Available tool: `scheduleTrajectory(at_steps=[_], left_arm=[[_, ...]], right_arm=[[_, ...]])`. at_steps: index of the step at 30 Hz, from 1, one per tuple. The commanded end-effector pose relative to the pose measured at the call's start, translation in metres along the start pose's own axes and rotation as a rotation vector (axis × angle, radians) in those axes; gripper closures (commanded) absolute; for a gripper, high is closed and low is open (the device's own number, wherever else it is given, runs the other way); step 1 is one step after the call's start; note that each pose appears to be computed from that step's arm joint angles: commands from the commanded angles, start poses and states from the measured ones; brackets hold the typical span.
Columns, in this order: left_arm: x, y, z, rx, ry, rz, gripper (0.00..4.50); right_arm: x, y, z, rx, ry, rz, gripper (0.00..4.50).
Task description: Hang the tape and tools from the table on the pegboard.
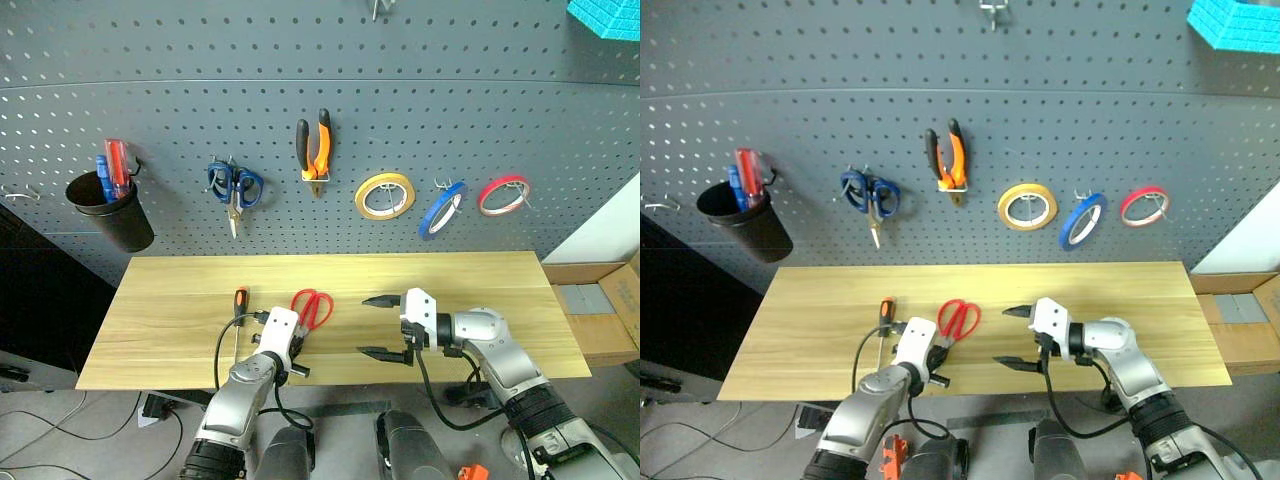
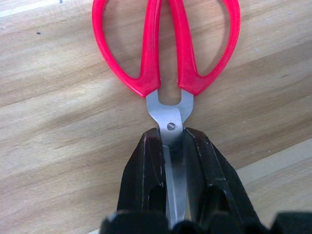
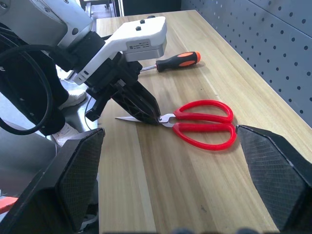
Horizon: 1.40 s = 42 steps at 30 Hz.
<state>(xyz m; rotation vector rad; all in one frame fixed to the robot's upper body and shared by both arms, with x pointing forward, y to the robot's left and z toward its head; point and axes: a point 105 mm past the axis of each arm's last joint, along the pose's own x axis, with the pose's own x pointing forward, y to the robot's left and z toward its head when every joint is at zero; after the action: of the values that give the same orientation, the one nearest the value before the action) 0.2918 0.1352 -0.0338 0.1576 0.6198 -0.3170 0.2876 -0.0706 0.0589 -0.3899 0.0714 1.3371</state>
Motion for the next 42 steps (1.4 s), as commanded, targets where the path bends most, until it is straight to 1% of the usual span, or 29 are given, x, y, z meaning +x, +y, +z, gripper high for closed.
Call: scheduleTrajectory(at_steps=[1,5,7,10,13,15,18,21,23,26,29,34,39,42], left_arm=[[-0.012,0.012,0.005,0.074,-0.055,0.014,4.26],[-0.045,0.020,0.025,0.216,-0.210,0.011,4.26],[-0.061,0.024,0.032,0.330,-0.257,0.023,4.26],[-0.082,0.030,0.040,0.469,-0.310,0.079,4.26],[-0.102,0.037,0.051,0.571,-0.388,0.150,4.26],[-0.114,0.044,0.059,0.626,-0.432,0.207,4.26],[-0.134,0.066,0.081,0.671,-0.529,0.329,4.26],[-0.145,0.083,0.106,0.740,-0.602,0.404,4.26],[-0.149,0.096,0.121,0.725,-0.641,0.455,4.26],[-0.149,0.105,0.141,0.707,-0.704,0.474,4.26],[-0.144,0.113,0.151,0.701,-0.722,0.473,4.26],[-0.129,0.119,0.155,0.641,-0.721,0.424,4.26],[-0.114,0.113,0.142,0.573,-0.681,0.336,4.26],[-0.110,0.107,0.136,0.561,-0.668,0.302,4.26]], right_arm=[[-0.004,-0.005,0.014,-0.024,-0.051,-0.014,0.00],[-0.011,-0.013,0.032,-0.017,-0.114,-0.051,0.00],[-0.013,-0.022,0.042,0.007,-0.156,-0.112,0.00],[-0.014,-0.032,0.057,0.088,-0.227,-0.206,0.00],[-0.011,-0.034,0.079,0.218,-0.332,-0.273,0.00],[-0.011,-0.034,0.093,0.264,-0.379,-0.296,0.00],[-0.011,-0.030,0.115,0.287,-0.439,-0.295,0.00],[-0.009,-0.030,0.127,0.273,-0.463,-0.296,0.00],[-0.008,-0.033,0.132,0.257,-0.472,-0.300,0.00],[-0.006,-0.038,0.137,0.240,-0.483,-0.305,0.00],[-0.004,-0.041,0.139,0.219,-0.482,-0.307,0.00],[-0.003,-0.044,0.142,0.195,-0.471,-0.315,0.00],[-0.005,-0.045,0.141,0.190,-0.461,-0.318,0.00],[-0.005,-0.044,0.141,0.188,-0.457,-0.319,0.00]])
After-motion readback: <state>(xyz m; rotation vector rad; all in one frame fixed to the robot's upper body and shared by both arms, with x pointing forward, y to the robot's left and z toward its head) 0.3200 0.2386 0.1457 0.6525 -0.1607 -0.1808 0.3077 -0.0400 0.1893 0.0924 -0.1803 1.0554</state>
